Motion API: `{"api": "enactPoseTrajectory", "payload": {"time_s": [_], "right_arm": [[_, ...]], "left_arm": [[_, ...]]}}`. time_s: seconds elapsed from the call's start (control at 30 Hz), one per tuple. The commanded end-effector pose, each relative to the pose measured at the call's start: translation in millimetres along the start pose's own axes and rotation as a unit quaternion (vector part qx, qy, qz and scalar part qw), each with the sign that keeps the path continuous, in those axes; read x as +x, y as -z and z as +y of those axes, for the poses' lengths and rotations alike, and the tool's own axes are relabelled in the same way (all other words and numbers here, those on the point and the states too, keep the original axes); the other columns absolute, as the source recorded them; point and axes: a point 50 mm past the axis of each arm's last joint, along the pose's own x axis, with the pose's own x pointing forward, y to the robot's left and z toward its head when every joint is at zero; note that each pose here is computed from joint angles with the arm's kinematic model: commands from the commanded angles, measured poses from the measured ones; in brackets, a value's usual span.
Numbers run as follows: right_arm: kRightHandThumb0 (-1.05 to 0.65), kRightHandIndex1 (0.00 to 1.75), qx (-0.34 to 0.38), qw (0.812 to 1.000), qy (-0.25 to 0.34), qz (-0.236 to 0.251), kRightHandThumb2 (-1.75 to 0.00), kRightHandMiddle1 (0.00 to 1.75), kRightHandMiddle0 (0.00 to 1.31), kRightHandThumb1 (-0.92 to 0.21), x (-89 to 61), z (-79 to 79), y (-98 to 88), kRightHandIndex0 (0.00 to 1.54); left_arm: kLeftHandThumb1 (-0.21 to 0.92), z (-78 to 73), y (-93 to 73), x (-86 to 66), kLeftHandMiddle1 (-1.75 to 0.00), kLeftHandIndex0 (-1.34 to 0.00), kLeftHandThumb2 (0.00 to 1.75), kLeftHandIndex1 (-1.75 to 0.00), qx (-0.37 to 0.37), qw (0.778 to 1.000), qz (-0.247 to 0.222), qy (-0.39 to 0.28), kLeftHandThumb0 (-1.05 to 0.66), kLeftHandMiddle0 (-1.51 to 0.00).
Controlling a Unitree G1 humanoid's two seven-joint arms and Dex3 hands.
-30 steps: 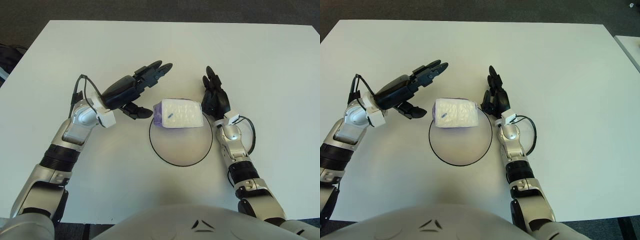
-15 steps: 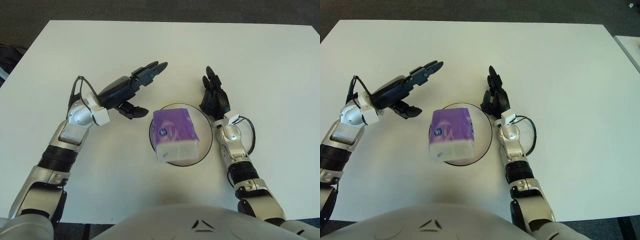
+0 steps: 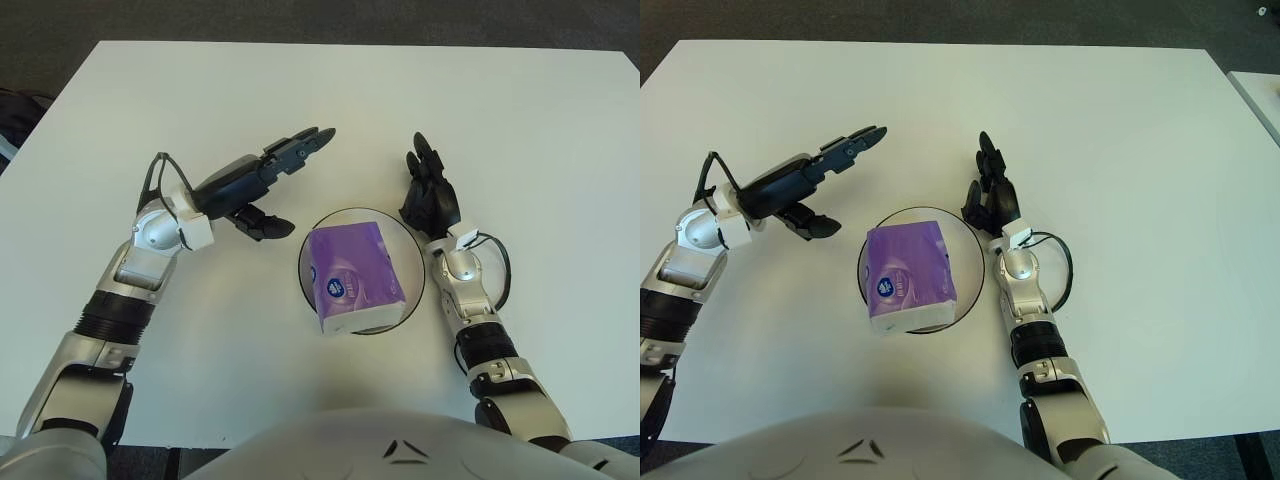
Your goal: Put the tissue paper into the plate.
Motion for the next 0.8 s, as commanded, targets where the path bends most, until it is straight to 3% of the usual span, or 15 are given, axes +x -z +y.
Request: {"api": "enactPoseTrajectory", "payload": {"time_s": [0.0,0.2,0.4,0.53,0.77], "right_arm": [[-0.86,0.00,0.018,0.963,0.007,0.270,-1.06,0.12,0.00,-0.92,-97.3,14.7,89.4,0.00],[-0.87,0.00,0.015,0.962,0.005,0.271,-1.06,0.11,0.00,-0.92,-97.2,15.0,89.5,0.00],[-0.87,0.00,0.015,0.962,0.006,0.273,-1.05,0.11,0.00,-0.92,-97.3,14.6,89.8,0.00],[-0.87,0.00,0.014,0.962,0.007,0.273,-1.05,0.10,0.00,-0.92,-98.1,13.9,90.1,0.00],[-0.88,0.00,0.014,0.962,0.006,0.274,-1.04,0.10,0.00,-0.92,-98.8,13.2,90.6,0.00]], "left_arm": [[0.92,4.1,3.6,-11.5,0.00,0.00,0.66,0.00,-0.012,1.000,0.014,-0.005,-1.04,0.00],[0.92,5.6,3.8,-12.6,0.00,0.00,0.70,0.00,-0.023,1.000,0.012,-0.014,-1.03,0.00],[0.92,7.7,10.8,-16.7,0.00,0.00,0.78,0.00,-0.049,0.997,0.049,-0.032,-1.01,0.00],[0.92,4.0,31.5,-14.3,0.00,0.00,0.87,0.00,-0.077,0.989,0.078,-0.096,-1.02,0.00],[0.92,-5.7,37.1,-19.4,0.00,0.00,1.06,0.00,-0.169,0.954,0.098,-0.227,-1.05,0.00]]}}
